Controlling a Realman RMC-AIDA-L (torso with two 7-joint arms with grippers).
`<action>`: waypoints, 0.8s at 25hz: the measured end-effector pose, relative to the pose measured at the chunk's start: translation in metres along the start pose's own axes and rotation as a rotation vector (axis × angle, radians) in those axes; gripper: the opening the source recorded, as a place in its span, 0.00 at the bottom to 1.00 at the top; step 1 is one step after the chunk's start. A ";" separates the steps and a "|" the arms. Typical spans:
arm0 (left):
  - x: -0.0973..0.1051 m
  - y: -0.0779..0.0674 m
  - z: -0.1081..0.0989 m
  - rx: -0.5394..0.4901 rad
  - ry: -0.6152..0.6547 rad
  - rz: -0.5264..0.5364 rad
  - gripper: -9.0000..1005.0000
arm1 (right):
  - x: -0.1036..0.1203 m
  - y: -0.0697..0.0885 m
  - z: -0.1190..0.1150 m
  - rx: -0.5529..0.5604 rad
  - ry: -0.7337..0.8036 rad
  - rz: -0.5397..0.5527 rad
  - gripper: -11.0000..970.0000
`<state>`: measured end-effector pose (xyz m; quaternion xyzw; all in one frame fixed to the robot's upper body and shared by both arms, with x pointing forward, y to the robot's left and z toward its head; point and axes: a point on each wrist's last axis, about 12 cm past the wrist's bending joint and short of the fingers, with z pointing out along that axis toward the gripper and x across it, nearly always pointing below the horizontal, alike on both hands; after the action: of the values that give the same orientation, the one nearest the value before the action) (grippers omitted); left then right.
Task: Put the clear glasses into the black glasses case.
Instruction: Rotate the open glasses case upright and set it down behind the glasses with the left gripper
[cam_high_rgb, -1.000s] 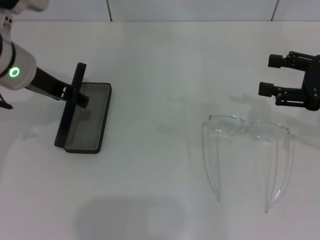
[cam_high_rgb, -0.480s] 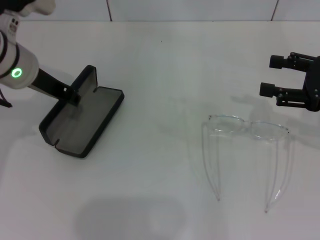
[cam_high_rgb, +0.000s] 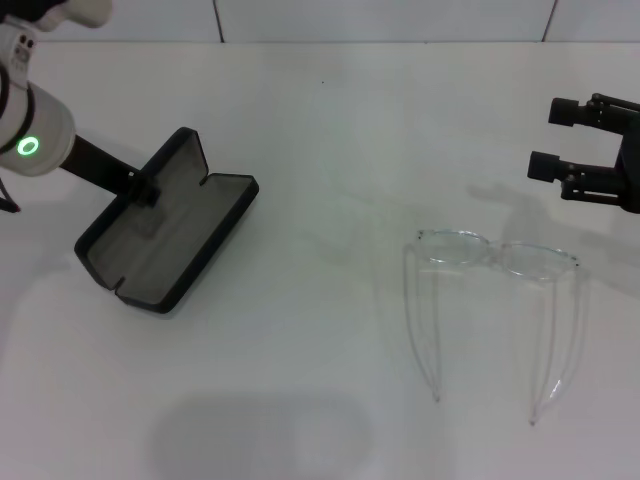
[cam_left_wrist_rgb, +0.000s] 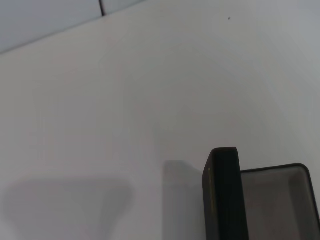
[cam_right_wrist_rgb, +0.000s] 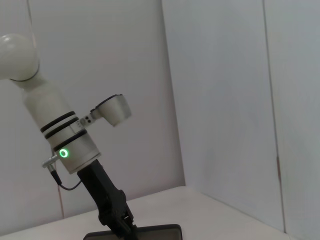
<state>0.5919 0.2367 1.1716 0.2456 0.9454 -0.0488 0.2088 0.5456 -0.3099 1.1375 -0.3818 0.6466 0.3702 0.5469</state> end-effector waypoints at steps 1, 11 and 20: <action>-0.002 -0.003 -0.003 0.006 -0.019 0.032 0.21 | 0.000 0.000 -0.001 0.004 -0.002 0.002 0.81; -0.012 -0.062 -0.023 0.020 -0.159 0.575 0.21 | 0.002 0.001 -0.037 0.106 -0.144 -0.004 0.81; -0.007 -0.094 -0.010 0.025 -0.274 0.921 0.21 | 0.009 0.025 -0.107 0.258 -0.367 -0.031 0.81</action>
<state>0.5482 0.1532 1.1822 0.6324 0.7016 0.0057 0.3283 0.4765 -0.3961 1.1437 -0.2451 0.5723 0.3392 0.7052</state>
